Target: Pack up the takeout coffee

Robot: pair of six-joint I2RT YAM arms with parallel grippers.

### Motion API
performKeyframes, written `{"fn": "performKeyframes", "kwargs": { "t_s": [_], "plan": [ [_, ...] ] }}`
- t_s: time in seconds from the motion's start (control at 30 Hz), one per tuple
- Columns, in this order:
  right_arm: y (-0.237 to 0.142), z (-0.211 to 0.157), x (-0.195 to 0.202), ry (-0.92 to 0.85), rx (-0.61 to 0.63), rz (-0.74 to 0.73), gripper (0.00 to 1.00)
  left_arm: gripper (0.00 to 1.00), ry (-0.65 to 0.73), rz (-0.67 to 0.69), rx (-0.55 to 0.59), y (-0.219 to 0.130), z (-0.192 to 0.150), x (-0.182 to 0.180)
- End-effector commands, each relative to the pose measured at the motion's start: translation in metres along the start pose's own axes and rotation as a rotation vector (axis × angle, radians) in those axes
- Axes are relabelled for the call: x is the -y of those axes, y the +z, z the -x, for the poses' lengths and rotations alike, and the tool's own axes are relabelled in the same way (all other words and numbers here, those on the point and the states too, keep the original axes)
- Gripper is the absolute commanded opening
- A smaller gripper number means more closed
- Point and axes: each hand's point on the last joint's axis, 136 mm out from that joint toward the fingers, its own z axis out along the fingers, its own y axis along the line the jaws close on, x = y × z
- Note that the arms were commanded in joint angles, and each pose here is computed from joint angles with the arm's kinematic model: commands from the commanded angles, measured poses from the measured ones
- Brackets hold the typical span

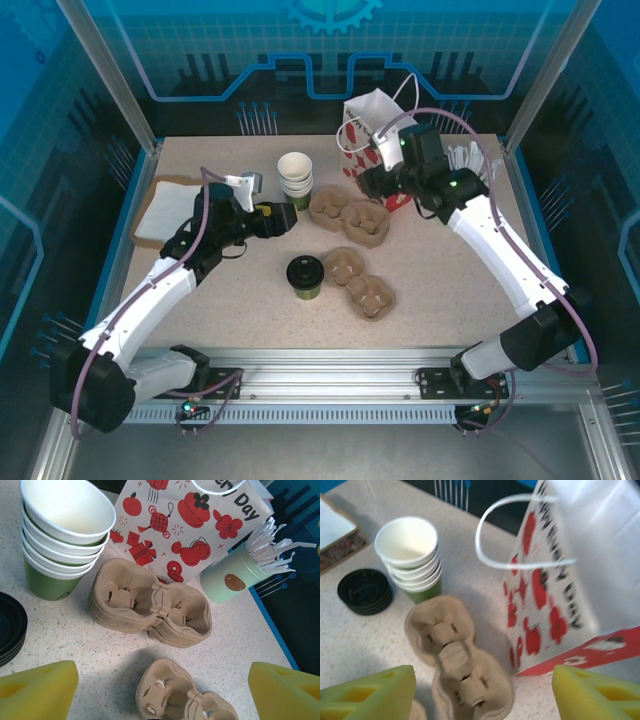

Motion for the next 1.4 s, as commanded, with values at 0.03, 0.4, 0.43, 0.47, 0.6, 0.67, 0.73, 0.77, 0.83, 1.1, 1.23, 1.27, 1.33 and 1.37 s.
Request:
{"fn": "performKeyframes", "kwargs": {
  "t_s": [0.03,0.4,0.43,0.47,0.6,0.67,0.73,0.77,0.83,1.1,1.23,1.27,1.33,1.37],
  "plan": [
    [0.005,0.019,0.021,-0.029,0.009,-0.03,0.67,0.89,0.042,-0.006,0.021,-0.001,0.012,0.008],
    [0.05,0.022,0.058,-0.104,-0.115,-0.098,0.58,0.9,0.053,-0.003,0.009,-0.001,0.013,0.009],
    [0.055,0.019,0.061,-0.112,-0.134,-0.105,0.58,0.89,0.053,-0.003,0.003,0.0,0.012,0.009],
    [0.059,0.017,0.063,-0.12,-0.15,-0.109,0.58,0.89,0.052,-0.006,-0.001,0.001,0.011,0.009],
    [0.075,0.005,0.068,-0.139,-0.211,-0.109,0.57,0.89,0.058,-0.001,-0.031,0.004,0.004,0.008],
    [0.082,0.0,0.068,-0.144,-0.23,-0.1,0.55,0.89,0.057,0.0,-0.035,0.006,0.003,0.008],
    [0.089,-0.004,0.071,-0.144,-0.249,-0.092,0.53,0.89,0.055,-0.002,-0.036,0.007,0.002,0.008],
    [0.092,-0.006,0.071,-0.146,-0.258,-0.087,0.51,0.89,0.054,-0.002,-0.038,0.007,0.002,0.008],
    [0.098,-0.008,0.07,-0.153,-0.268,-0.071,0.45,0.89,0.053,-0.003,-0.04,0.008,0.001,0.008],
    [0.112,-0.007,0.065,-0.214,-0.28,-0.022,0.2,0.89,0.049,-0.005,-0.054,0.011,-0.003,0.008],
    [0.107,-0.003,0.062,-0.249,-0.283,0.003,0.09,0.89,0.047,-0.001,-0.056,0.012,-0.004,0.007],
    [0.104,-0.002,0.062,-0.257,-0.282,0.007,0.07,0.89,0.047,-0.001,-0.056,0.012,-0.004,0.007],
    [0.095,0.002,0.059,-0.279,-0.279,0.013,0.0,0.89,0.046,0.001,-0.057,0.012,-0.005,0.006],
    [0.09,0.005,0.058,-0.288,-0.274,0.011,0.0,0.89,0.046,0.0,-0.058,0.013,-0.006,0.006]
  ]
}}
